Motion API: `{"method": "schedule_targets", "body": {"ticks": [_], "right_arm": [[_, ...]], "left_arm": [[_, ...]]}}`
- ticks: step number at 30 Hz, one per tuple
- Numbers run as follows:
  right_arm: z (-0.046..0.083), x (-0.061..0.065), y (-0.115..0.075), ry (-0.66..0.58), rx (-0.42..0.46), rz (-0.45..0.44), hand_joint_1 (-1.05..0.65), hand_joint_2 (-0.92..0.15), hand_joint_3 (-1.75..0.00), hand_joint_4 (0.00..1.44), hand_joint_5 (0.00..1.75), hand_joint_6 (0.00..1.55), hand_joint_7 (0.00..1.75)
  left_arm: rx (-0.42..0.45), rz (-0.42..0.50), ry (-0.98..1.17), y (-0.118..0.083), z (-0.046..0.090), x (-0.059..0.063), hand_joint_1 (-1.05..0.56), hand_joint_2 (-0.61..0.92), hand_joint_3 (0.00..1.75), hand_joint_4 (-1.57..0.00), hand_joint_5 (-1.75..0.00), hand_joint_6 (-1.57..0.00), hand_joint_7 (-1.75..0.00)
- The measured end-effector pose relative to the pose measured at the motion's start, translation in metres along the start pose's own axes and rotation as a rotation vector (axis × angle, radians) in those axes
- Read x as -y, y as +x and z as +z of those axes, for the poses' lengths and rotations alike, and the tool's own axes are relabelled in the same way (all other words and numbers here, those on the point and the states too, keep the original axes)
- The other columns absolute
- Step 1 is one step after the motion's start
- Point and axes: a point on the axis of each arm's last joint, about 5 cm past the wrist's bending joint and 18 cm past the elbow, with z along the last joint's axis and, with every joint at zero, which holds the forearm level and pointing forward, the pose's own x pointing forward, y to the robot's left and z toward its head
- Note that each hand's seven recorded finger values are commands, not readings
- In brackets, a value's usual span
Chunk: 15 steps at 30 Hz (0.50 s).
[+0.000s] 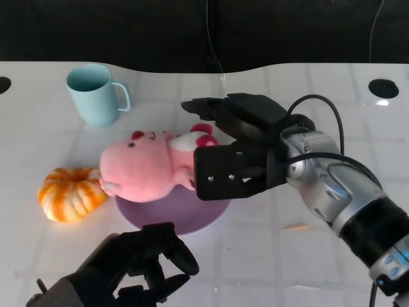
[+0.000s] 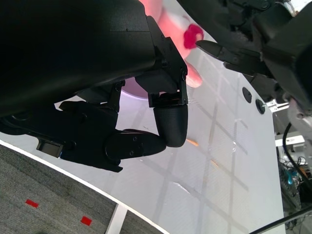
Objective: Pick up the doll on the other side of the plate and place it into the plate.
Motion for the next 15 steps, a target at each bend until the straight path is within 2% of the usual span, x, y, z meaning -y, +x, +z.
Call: {"method": "schedule_targets", "body": {"ticks": [8, 15], "right_arm": [[-0.005, 0.011, -0.021, -0.045, 0.054, -0.022, -0.86, -0.92, -0.25, 0.06, 0.31, 0.18, 0.02], [-0.021, 0.015, -0.062, 0.023, 0.1, -0.105, -0.77, -0.92, -0.2, 0.15, 0.44, 0.28, 0.06]], "left_arm": [[0.001, -0.001, 0.001, 0.001, 0.0, 0.0, -0.29, 0.9, 0.45, -0.58, -1.75, -0.59, -1.3], [0.009, -0.005, 0.005, 0.003, 0.001, 0.0, -0.29, 0.9, 0.45, -0.58, -1.75, -0.58, -1.3]]}}
